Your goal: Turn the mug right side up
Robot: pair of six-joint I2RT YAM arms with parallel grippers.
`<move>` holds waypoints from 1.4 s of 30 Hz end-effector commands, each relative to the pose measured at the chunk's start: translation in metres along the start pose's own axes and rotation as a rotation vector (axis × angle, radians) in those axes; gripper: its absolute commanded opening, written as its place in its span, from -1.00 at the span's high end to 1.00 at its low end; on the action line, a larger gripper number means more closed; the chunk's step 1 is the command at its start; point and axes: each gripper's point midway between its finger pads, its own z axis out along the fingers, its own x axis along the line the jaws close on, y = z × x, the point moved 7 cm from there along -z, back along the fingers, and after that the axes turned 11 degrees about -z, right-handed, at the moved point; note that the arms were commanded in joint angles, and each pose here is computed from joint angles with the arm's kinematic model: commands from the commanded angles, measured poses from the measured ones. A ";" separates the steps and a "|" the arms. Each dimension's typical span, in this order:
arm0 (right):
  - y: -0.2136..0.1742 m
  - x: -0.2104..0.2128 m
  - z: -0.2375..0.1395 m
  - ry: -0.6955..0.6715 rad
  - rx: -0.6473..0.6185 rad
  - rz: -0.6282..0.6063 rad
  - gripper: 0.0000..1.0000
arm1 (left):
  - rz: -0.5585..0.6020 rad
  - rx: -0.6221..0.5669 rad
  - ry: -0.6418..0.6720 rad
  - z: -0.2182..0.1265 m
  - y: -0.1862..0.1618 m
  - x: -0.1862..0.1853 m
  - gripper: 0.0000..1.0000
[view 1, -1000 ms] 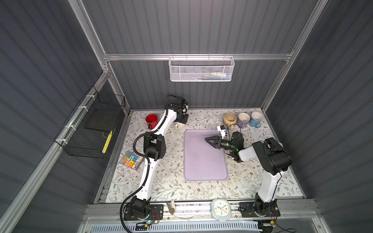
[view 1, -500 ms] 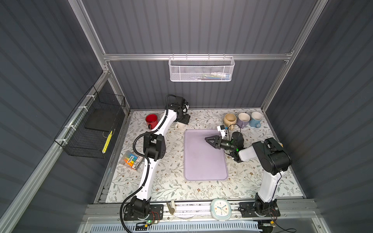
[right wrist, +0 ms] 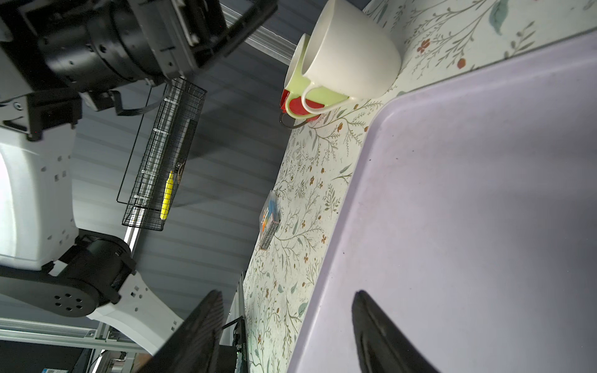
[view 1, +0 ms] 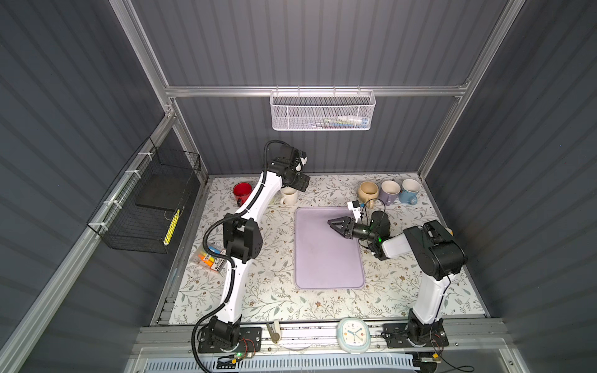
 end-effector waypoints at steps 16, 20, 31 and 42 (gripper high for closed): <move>0.019 0.020 -0.007 -0.050 0.045 -0.105 -0.98 | 0.011 -0.369 0.062 -0.151 -0.015 -0.006 -0.99; 0.023 0.027 -0.012 -0.126 0.081 -0.164 -0.98 | 0.000 -0.494 0.105 -0.184 -0.038 -0.001 -0.99; 0.064 0.078 -0.050 -0.489 0.181 -0.482 -0.98 | -0.111 -0.683 0.340 -0.213 -0.118 0.031 -1.00; 0.084 0.145 -0.127 -0.854 -0.063 -0.717 -0.98 | -0.301 -0.720 0.601 -0.174 -0.189 0.068 -0.99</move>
